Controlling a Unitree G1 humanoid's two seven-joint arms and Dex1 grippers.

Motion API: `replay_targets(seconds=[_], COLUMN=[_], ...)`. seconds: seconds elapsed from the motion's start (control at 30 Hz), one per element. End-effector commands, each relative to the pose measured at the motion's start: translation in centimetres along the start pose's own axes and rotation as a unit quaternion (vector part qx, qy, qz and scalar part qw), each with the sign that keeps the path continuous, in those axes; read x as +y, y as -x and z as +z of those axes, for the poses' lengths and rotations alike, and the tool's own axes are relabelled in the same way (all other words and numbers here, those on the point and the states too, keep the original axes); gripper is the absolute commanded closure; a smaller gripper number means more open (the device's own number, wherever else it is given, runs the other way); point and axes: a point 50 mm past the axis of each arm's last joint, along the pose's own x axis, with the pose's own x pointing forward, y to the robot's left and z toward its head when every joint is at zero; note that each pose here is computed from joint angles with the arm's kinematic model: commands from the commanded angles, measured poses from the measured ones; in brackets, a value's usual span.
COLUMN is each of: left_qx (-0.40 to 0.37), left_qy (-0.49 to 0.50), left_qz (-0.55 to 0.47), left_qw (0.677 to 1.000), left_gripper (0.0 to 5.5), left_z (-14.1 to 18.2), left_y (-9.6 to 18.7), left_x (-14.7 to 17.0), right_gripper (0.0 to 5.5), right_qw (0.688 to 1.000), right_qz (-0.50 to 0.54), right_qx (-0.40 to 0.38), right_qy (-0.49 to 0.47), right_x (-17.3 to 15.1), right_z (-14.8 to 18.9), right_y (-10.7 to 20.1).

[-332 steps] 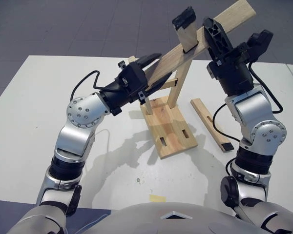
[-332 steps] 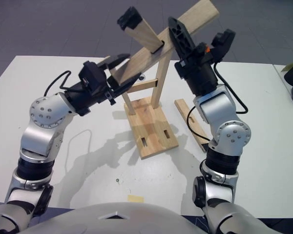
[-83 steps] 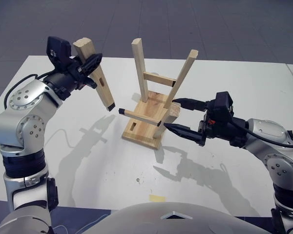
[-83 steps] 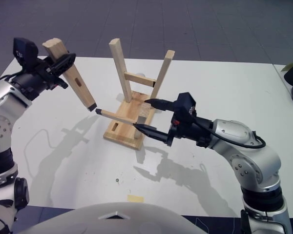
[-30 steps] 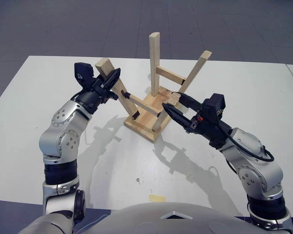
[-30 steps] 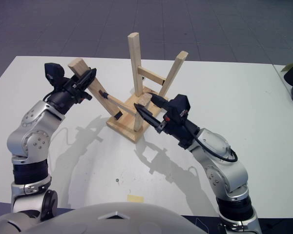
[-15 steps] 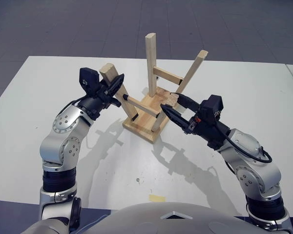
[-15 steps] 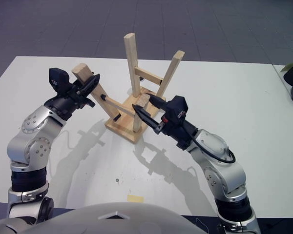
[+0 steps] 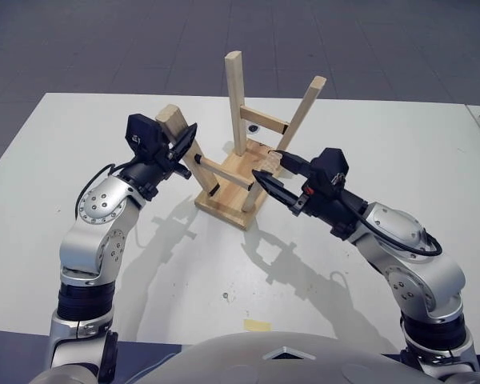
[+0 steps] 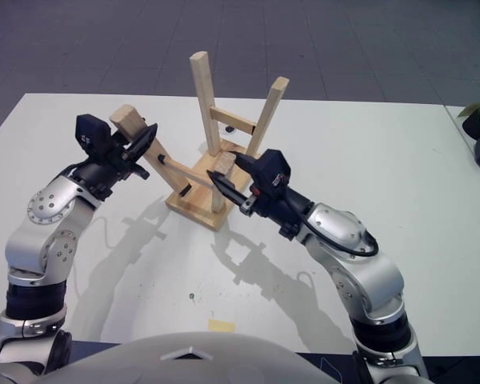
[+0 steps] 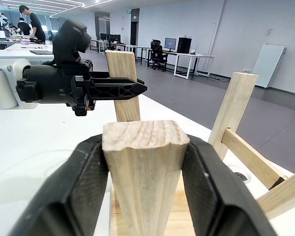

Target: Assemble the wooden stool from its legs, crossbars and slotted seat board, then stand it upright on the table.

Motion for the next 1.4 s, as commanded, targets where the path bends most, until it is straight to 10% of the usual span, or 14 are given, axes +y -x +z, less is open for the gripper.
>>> replay_targets(seconds=[0.03, 0.23, 0.47, 0.83, 1.4], left_qx=[0.061, 0.010, 0.006, -0.069, -0.291], left_qy=[0.068, 0.128, 0.126, 0.194, 0.195], left_qz=[-0.032, -0.021, -0.031, -0.063, -0.118], left_qw=[0.995, 0.992, 0.992, 0.977, 0.929], left_gripper=[4.31, 4.46, 4.46, 2.33, 0.12], left_z=[-2.5, -0.1, 0.7, 4.0, 17.2], left_y=[-0.2, -0.9, -0.8, -0.6, -3.2], left_x=[-1.6, -0.4, -0.4, 0.6, 4.0], right_gripper=[3.38, 3.38, 2.06, 0.17, 0.10], right_qw=[0.999, 0.999, 0.998, 0.997, 0.974], right_qz=[-0.016, -0.014, -0.021, -0.032, -0.056], right_qx=[-0.014, -0.040, -0.047, -0.059, -0.203], right_qy=[-0.025, -0.035, -0.034, -0.034, -0.078], right_x=[-0.7, -0.9, -1.1, -1.7, -3.0], right_z=[0.2, 1.0, 1.4, 2.0, 6.0], right_y=[-0.6, -0.6, -0.5, -0.4, -0.3])
